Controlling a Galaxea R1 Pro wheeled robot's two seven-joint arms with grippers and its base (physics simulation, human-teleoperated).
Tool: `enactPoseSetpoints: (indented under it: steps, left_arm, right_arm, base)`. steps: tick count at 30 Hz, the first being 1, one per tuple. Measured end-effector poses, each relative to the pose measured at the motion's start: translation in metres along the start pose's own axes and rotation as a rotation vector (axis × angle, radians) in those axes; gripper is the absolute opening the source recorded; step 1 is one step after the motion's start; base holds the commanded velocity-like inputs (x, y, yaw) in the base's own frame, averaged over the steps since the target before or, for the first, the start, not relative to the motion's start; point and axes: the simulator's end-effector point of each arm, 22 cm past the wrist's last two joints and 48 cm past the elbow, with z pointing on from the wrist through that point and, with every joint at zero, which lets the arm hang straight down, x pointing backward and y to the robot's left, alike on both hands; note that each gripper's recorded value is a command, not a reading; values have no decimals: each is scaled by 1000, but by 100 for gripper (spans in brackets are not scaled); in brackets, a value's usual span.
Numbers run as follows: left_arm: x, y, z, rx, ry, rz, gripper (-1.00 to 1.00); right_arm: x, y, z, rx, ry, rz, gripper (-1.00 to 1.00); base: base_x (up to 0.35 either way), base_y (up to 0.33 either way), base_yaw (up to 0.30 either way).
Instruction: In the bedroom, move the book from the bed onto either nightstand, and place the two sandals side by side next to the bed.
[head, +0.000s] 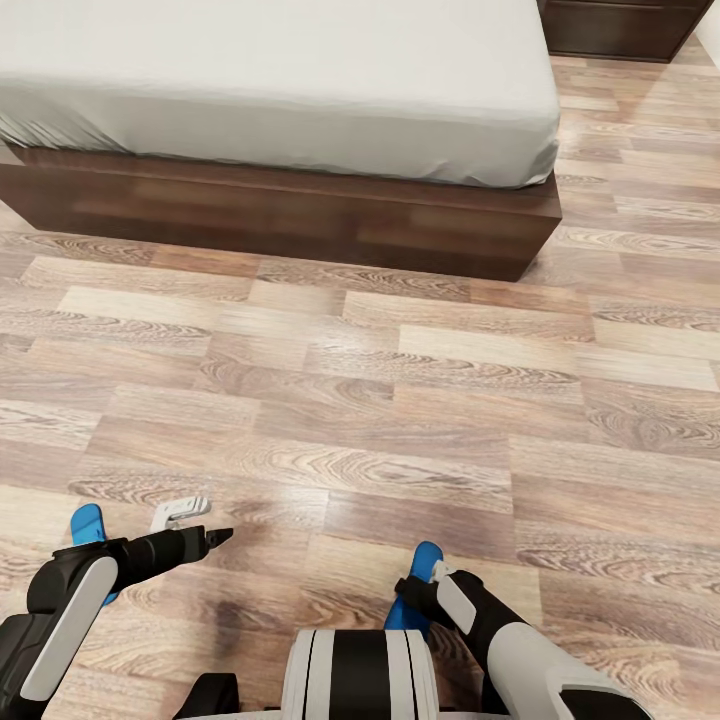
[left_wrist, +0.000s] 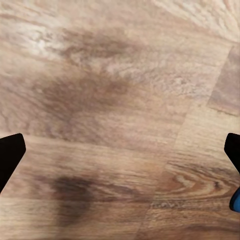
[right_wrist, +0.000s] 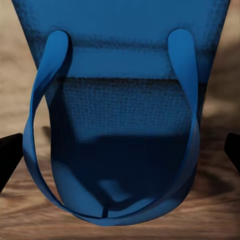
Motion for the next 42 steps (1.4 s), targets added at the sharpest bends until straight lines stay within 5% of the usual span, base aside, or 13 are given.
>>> enactPoseSetpoints:
  steps: [7,8,20,42]
  left_arm:
    - [0,0,0,0,0,0,100]
    - [0,0,0,0,0,0,100]
    - [0,0,0,0,0,1,100]
    - [-28,-16,-34,21,-86,24,100]
  right_arm:
    - [0,0,0,-1,0,0,100]
    - [0,1,0,-1,0,0,-100]
    - [0,0,0,0,0,-1,-100]
    - [-31,17,-36,-31,-89,-22,-100]
  base:
    - [0,0,0]
    - [0,0,0]
    - [0,0,0]
    - [0,0,0]
